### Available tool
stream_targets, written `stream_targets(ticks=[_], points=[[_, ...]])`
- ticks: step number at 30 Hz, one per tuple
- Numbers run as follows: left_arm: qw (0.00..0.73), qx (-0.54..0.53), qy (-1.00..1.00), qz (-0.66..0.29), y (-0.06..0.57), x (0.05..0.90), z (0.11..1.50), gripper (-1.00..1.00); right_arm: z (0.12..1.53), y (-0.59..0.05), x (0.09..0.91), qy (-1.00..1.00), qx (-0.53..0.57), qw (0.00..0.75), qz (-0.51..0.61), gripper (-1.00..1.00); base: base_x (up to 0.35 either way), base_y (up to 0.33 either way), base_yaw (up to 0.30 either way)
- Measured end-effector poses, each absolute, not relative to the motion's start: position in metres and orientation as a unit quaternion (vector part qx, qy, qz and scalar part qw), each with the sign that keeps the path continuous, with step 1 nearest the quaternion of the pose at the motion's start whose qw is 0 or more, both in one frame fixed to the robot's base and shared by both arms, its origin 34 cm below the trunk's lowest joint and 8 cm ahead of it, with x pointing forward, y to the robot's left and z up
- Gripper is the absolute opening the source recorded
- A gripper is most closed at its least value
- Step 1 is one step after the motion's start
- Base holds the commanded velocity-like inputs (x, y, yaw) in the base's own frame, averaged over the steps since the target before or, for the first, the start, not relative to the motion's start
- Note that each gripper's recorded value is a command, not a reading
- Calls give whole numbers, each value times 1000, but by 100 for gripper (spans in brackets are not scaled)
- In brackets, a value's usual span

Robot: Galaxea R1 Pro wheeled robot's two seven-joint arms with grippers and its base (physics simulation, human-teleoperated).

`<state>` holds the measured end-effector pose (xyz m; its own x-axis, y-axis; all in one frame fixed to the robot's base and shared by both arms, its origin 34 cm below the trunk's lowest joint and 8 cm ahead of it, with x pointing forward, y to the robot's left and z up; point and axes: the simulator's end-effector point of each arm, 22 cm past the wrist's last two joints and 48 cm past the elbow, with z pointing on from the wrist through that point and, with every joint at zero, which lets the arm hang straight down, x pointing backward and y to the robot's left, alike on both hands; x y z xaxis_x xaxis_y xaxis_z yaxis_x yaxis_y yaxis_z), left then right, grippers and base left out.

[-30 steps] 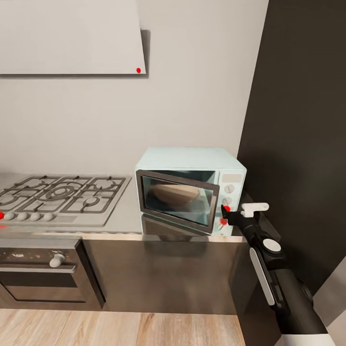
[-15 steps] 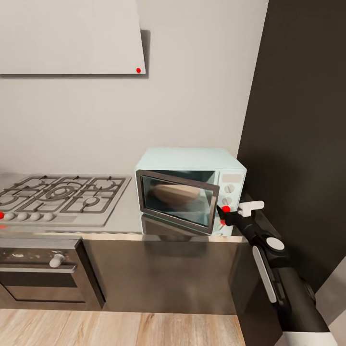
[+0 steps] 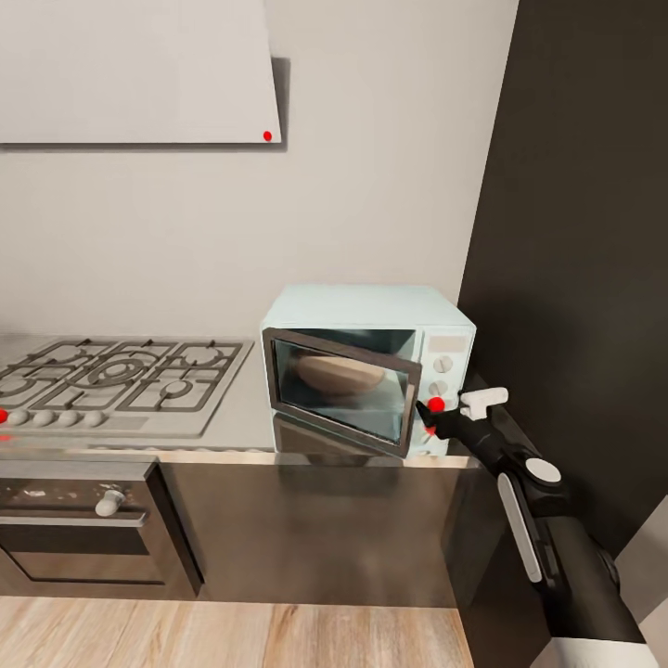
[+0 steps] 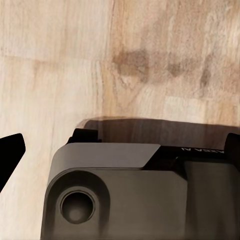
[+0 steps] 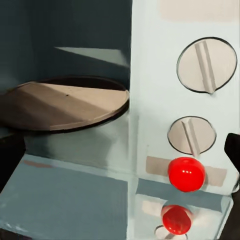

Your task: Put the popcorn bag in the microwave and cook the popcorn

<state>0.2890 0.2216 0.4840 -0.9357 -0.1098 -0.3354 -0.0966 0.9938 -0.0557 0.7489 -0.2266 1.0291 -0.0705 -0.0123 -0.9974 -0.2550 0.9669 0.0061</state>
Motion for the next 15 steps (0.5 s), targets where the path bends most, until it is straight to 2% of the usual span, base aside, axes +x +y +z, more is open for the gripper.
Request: stream_targets(ticks=[6, 15], points=[[172, -52, 984, -19, 222, 289, 484, 100, 1026, -169, 735, 717, -165, 661, 148, 100, 0, 0, 0], [171, -52, 984, -19, 222, 289, 484, 100, 1025, -141, 721, 707, -210, 648, 190, 100, 0, 0, 0]])
